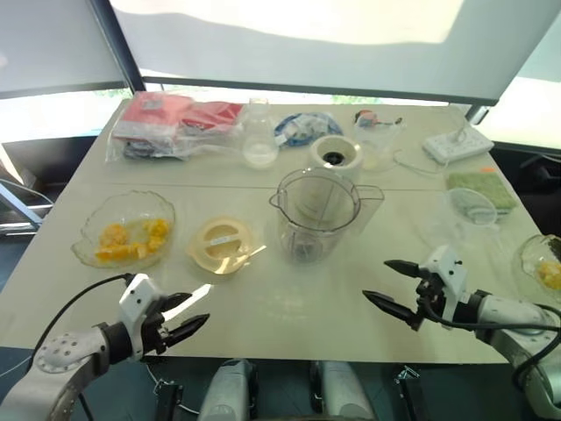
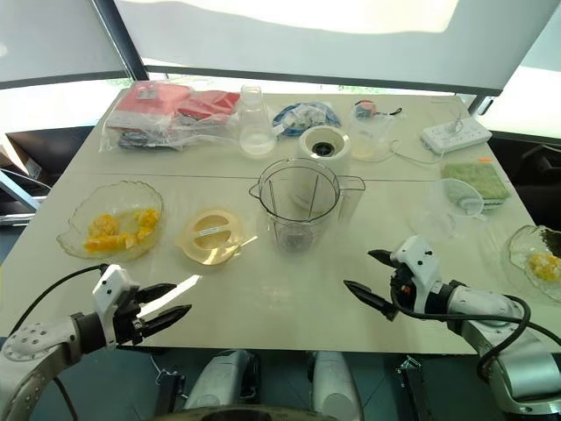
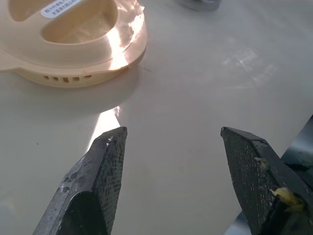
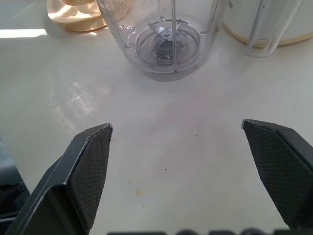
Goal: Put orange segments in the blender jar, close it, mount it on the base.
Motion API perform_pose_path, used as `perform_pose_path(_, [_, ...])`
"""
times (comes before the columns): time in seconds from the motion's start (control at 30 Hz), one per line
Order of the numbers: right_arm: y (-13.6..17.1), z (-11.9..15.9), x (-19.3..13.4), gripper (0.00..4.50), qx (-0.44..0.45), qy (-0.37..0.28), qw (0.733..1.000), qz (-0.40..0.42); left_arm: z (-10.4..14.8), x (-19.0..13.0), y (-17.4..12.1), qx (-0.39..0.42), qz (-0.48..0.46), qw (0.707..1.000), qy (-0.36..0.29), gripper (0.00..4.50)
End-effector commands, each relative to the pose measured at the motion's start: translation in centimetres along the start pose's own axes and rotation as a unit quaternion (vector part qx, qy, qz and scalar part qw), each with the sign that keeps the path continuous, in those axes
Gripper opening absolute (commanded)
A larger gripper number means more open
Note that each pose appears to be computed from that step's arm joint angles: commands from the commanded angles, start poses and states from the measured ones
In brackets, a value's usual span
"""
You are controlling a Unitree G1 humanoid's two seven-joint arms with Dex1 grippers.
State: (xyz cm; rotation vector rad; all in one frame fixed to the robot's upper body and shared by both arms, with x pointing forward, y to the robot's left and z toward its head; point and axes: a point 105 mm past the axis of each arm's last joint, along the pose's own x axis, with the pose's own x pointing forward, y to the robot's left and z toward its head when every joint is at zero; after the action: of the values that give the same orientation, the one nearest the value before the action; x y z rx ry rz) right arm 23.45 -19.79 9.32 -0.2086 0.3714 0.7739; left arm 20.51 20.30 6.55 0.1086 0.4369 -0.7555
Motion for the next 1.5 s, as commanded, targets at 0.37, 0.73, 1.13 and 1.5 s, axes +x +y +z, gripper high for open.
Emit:
perform_pose_path(0.37, [-0.3, 1.2, -0.2, 4.46, -0.02, -0.005, 1.0, 0.006, 1.8, 1.5, 0.2, 0.022, -0.007, 1.0, -0.014, 3.17])
perform_pose_path(0.73, [1.6, 8.4, -5.8, 4.46, -0.017, -0.038, 0.998, 0.049, 10.3, -1.1, 4.9, 0.059, 0.055, 0.996, -0.043, 3.17])
perform_pose_path(1.13, [4.9, 12.1, -4.5, 4.46, -0.041, -0.056, 0.99, 0.125, 13.3, -1.8, 14.5, -0.094, 0.283, 0.953, 0.059, 3.17])
perform_pose_path(1.5, [4.5, 11.4, -3.5, 4.46, -0.04, -0.036, 0.992, 0.114, 8.7, 3.3, 17.2, -0.15, 0.341, 0.918, 0.134, 3.17])
